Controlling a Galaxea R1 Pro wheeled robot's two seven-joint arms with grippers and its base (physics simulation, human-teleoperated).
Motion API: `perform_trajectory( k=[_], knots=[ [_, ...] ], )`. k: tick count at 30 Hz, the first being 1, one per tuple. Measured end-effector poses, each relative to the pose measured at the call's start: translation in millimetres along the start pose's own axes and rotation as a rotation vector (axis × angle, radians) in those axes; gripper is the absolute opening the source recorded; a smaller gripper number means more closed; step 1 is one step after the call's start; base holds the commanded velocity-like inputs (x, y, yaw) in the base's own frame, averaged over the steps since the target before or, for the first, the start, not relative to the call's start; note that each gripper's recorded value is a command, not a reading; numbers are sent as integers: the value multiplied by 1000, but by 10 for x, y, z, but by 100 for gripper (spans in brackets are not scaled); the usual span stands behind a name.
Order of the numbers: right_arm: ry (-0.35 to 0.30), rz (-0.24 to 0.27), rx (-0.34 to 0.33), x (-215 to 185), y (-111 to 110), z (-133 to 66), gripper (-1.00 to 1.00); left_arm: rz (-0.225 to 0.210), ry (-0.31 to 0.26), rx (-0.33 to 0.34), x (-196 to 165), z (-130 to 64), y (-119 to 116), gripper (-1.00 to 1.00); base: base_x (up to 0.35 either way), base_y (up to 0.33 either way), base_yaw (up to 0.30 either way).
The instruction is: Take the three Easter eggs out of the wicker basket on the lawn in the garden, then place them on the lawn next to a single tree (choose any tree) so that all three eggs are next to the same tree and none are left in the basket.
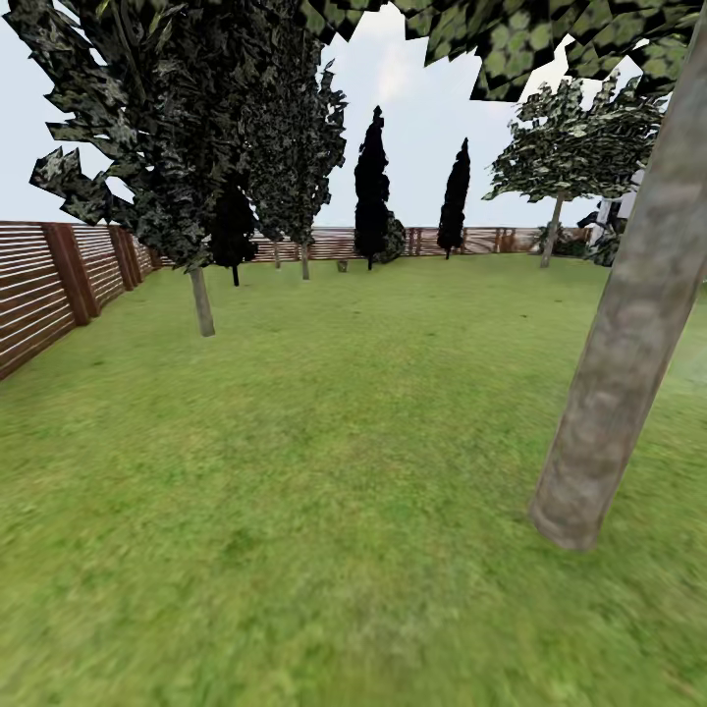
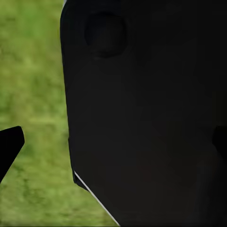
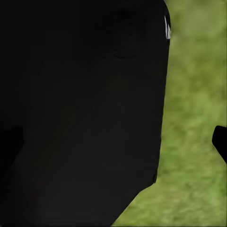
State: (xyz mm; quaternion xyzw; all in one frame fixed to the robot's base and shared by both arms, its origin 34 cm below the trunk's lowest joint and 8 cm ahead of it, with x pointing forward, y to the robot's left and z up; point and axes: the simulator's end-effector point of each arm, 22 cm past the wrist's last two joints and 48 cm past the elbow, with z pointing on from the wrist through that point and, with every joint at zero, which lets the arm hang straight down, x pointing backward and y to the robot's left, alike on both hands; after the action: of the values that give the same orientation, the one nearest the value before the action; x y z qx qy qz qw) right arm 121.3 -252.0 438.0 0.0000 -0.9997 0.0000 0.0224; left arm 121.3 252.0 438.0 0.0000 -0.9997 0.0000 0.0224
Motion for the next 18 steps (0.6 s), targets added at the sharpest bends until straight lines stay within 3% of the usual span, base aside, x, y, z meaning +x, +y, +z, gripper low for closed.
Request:
perform_trajectory(
  k=[4, 18],
  knots=[
    [-8, 1, -8, -44, 40, 0, 100, 2, 0, 3, 4, 0, -15, 100, 0, 0, 0],
    [-122, 8, 3, -562, -28, -24, 100, 0, 3, -76, 38, -23, 603, 100, 0, 0, 0]
  ],
)
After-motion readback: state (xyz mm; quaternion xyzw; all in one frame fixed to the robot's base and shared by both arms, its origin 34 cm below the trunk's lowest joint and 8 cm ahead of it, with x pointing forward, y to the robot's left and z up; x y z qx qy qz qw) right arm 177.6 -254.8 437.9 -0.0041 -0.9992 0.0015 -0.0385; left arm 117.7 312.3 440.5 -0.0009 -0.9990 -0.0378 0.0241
